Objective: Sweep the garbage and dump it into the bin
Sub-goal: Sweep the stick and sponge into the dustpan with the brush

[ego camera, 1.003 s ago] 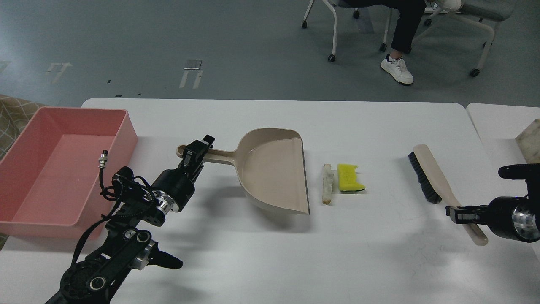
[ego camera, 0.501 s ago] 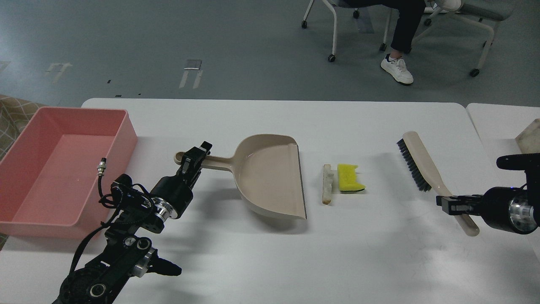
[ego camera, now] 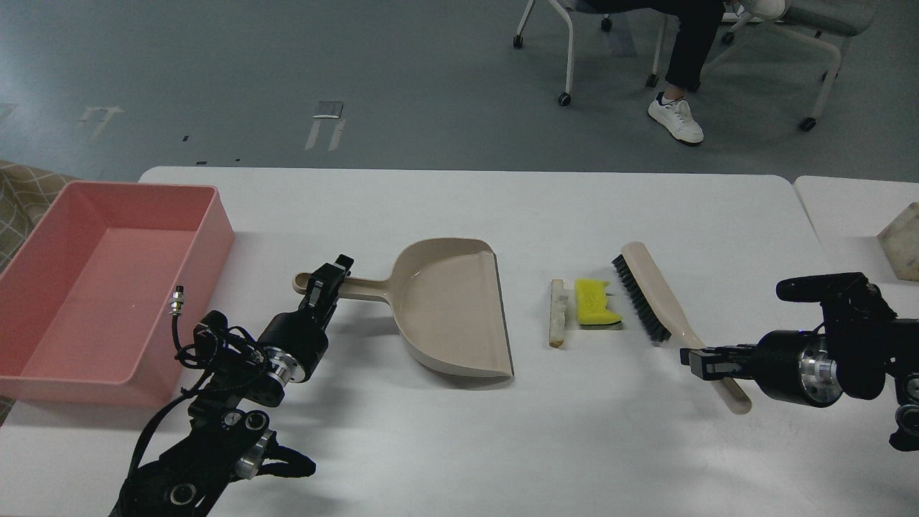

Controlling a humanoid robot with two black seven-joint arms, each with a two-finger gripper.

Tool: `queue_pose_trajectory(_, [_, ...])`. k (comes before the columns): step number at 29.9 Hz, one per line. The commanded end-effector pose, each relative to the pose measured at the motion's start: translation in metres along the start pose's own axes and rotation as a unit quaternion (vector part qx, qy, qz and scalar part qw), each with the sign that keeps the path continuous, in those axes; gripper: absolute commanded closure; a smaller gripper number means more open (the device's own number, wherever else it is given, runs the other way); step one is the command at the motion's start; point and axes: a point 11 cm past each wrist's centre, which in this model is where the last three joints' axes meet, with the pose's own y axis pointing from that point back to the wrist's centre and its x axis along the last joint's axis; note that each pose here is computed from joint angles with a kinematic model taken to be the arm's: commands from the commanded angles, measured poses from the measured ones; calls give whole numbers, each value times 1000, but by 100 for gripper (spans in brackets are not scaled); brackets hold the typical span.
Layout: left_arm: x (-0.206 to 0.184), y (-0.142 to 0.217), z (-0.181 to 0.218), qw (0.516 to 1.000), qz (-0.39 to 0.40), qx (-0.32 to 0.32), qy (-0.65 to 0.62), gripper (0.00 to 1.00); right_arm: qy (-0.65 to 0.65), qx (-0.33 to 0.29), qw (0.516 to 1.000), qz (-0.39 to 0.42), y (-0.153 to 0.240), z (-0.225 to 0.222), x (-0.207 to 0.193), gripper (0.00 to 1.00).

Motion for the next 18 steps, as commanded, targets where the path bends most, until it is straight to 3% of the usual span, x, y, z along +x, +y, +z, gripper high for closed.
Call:
queue_pose_trajectory(1, [-2,0,0,1000,0,0,3,100,2,6,1000,-8,-5,-7,-2,100])
queue_pose_trajectory(18, [-11,-3,8,1000,-7,-12,4,100,6,74,997,-10,-31,-59,0,100])
